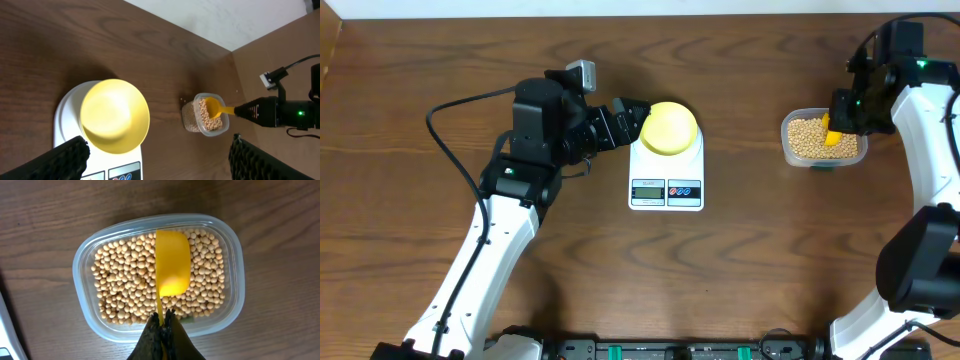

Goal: Scoop item into bowl and weigh 50g on scale
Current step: 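Lower the scoop into the soybeans with the right gripper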

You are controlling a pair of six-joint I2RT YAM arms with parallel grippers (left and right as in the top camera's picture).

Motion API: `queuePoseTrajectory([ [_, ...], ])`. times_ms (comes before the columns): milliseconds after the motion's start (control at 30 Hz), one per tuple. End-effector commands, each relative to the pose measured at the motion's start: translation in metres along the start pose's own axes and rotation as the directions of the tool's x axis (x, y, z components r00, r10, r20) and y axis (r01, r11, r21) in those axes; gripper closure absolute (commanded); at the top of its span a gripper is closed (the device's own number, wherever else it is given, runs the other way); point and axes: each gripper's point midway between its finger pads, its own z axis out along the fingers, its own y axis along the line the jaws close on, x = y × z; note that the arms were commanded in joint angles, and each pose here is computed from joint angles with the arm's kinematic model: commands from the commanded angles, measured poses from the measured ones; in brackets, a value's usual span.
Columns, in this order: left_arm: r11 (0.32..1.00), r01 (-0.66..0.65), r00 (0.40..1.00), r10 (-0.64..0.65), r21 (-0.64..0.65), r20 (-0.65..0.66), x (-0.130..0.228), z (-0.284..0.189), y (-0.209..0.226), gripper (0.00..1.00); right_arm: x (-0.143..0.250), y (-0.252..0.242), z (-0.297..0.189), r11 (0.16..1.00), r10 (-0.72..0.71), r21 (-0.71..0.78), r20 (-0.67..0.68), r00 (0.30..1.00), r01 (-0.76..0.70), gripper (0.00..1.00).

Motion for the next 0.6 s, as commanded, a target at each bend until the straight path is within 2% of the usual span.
queuePoseTrajectory([
  [0, 1.000, -0.023, 1.000, 0.023, 0.000, 0.002, 0.000, 0.000, 0.000, 0.10, 0.000, -0.006, 0.015, 0.999, -0.020, 0.027, -0.027, 0.999, 0.021, 0.99],
  [567, 1.000, -0.015, 1.000, 0.015, -0.008, -0.010, 0.003, 0.001, 0.002, 0.10, 0.000, -0.017, 0.015, 0.994, -0.053, 0.089, -0.031, 0.998, 0.056, 0.98],
])
